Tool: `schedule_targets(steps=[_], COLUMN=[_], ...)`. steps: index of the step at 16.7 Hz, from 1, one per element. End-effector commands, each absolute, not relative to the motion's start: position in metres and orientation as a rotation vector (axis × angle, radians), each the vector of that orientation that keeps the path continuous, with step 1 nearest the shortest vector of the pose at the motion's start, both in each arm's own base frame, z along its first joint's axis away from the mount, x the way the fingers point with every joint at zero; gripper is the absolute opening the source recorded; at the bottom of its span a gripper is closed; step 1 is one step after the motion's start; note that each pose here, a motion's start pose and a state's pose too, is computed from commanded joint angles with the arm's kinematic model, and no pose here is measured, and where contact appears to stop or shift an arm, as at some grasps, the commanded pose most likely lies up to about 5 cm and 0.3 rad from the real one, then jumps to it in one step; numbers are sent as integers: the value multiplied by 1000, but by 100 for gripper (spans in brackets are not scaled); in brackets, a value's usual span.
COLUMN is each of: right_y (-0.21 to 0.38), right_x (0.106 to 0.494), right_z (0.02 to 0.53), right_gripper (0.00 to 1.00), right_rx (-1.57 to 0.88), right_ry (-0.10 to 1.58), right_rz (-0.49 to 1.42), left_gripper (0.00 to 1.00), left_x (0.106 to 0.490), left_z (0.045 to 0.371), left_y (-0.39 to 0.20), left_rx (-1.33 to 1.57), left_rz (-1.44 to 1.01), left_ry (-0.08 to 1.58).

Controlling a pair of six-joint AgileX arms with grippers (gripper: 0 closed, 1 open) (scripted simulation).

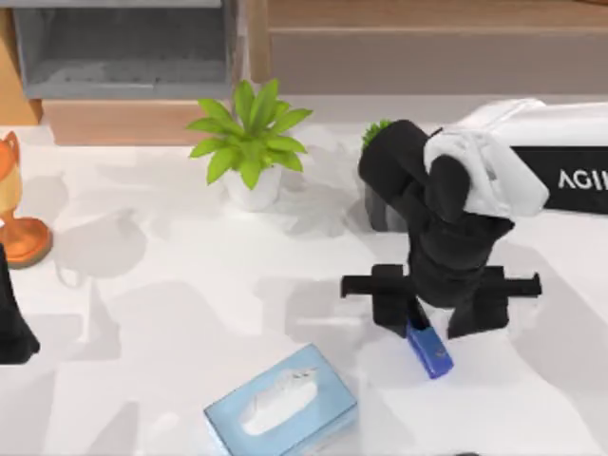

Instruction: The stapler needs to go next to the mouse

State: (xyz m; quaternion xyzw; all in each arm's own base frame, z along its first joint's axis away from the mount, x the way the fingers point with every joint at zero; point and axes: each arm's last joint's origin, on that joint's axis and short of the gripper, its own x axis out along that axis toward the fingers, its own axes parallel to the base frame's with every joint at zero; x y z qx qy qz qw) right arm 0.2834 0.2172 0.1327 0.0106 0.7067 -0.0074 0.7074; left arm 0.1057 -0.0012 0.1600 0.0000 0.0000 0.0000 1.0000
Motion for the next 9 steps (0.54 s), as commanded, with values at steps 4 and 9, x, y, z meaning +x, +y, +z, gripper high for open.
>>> schedule_targets(steps=[4, 9], right_y=[217, 217], right_x=[283, 283], right_z=[133, 133], right_gripper=[100, 100], right_rx=[23, 23], right_ry=[1570, 1570], right_rz=[-16, -16], left_gripper=[100, 100], left_x=[106, 106], left_z=[160, 160], left_y=[-1, -1], left_rx=[0, 0], left_rz=[0, 0], left_ry=[0, 0])
